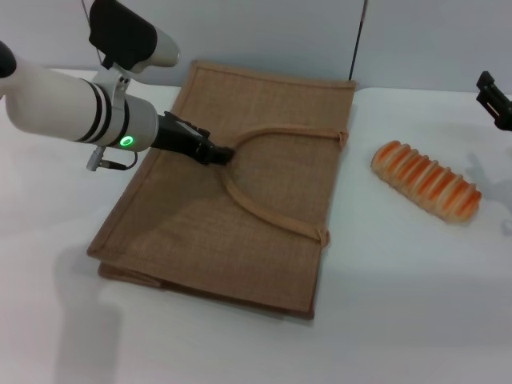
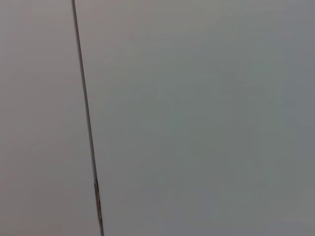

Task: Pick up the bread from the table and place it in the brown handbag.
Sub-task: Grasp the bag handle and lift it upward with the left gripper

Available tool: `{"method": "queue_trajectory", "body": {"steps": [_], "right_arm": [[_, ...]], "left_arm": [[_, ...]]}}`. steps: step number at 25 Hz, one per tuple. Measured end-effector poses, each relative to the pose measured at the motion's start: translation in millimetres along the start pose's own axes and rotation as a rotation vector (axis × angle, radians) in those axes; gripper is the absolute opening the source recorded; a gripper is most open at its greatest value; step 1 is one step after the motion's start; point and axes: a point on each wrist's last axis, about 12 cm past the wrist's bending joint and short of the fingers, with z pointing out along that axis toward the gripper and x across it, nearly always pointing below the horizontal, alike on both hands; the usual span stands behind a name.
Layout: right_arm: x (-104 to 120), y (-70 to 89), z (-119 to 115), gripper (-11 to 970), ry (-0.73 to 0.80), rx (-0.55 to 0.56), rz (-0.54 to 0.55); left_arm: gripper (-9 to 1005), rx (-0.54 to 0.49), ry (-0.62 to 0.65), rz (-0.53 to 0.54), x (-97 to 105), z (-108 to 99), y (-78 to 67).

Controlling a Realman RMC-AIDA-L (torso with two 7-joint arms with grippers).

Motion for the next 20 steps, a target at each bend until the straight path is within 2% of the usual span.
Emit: {"method": "queue_trajectory", "body": {"steps": [9, 20], "right_arm": [[0.2, 0.0, -0.2, 774, 0.001, 0.000, 0.001], [0.8, -0.5, -0.9, 774, 0.002, 0.002, 0.003]], "left_arm": [[568, 0.011, -0.009, 0.013, -2.4, 3.7, -6.1], [561, -0.004, -0.013, 0.004, 1.1, 4.6, -5.4]]}}
